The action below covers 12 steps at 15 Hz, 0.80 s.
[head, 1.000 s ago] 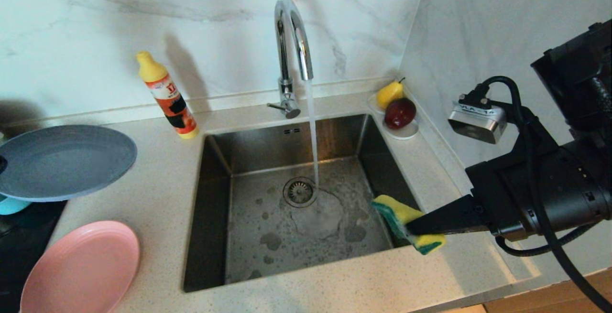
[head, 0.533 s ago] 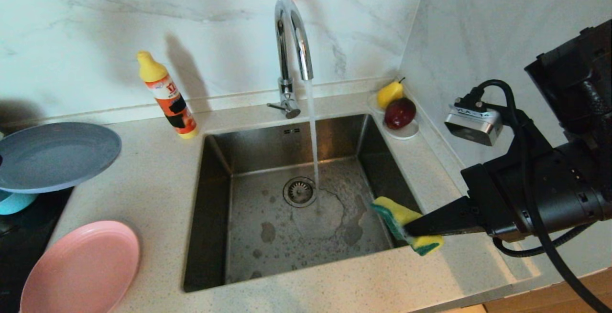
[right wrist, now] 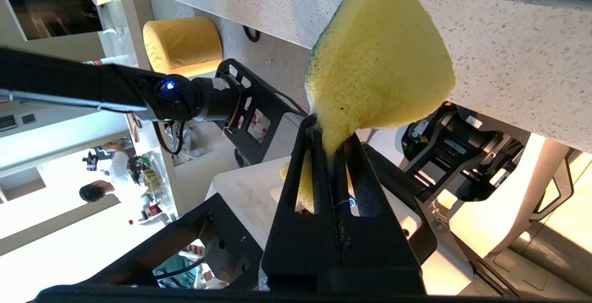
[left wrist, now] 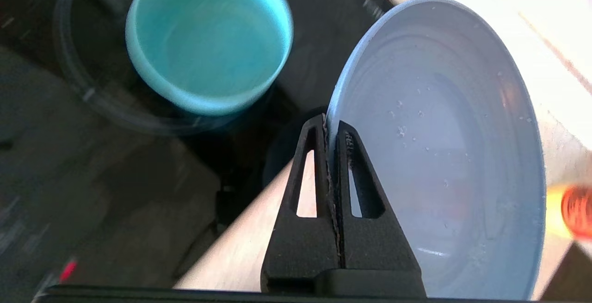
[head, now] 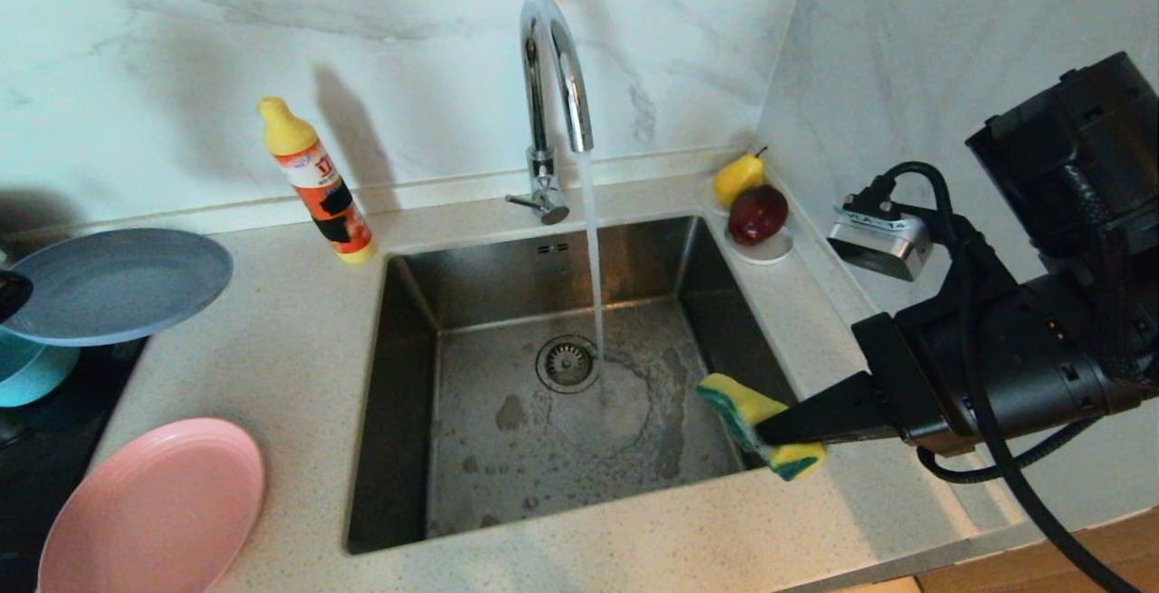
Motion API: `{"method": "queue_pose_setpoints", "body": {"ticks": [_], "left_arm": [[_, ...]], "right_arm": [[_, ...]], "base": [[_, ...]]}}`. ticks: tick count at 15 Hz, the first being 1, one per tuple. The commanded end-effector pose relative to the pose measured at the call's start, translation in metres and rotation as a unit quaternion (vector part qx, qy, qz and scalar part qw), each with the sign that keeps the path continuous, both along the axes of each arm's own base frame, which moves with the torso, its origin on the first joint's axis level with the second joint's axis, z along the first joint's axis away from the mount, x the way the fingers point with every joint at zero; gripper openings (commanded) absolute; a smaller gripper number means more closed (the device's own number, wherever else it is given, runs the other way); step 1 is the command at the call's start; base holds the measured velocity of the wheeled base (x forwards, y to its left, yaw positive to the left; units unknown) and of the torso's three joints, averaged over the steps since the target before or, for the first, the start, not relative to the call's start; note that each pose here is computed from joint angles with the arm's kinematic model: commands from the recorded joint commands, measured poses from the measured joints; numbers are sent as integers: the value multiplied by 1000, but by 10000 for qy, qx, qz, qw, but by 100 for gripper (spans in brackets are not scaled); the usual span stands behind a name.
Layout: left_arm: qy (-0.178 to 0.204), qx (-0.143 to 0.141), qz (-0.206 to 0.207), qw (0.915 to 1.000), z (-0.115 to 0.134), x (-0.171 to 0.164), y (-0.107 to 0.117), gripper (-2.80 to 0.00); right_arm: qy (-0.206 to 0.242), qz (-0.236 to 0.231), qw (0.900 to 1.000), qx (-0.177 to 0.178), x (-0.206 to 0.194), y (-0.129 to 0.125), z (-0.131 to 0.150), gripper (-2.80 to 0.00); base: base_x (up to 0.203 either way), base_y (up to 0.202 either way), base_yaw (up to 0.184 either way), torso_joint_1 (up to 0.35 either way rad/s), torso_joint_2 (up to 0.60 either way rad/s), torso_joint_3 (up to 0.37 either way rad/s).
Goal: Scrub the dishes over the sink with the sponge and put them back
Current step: Place the plate on the table
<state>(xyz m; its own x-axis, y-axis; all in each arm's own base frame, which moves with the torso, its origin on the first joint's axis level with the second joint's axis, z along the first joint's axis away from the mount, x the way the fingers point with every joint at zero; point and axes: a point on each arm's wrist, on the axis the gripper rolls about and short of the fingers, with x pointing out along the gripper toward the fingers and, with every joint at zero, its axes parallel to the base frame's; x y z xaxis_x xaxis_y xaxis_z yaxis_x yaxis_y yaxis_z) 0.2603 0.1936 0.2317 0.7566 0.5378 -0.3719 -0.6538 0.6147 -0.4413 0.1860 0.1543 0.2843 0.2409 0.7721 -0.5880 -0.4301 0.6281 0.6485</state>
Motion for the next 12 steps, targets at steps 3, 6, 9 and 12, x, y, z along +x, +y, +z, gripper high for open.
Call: {"method": "queue_pose_setpoints", "body": {"ticks": [3, 6, 9, 12], "left_arm": [[106, -154, -155, 9997, -22, 33, 23, -280], [-55, -106, -308, 9995, -27, 50, 33, -280], [-73, -74, -457, 9989, -30, 71, 34, -280], [96, -130, -590, 9981, -50, 91, 37, -280]], "right_arm": [[116, -52, 9999, -63, 4, -1, -6, -280], [115, -48, 9999, -46, 6, 1, -6, -280], [98, -53, 9999, -30, 7, 1, -7, -280], [147, -122, 9998, -65, 9, -2, -11, -280]], "base": [[0, 0, 0, 0, 0, 0], [0, 0, 0, 0, 0, 0], [0, 0, 0, 0, 0, 0], [0, 0, 0, 0, 0, 0]]}}
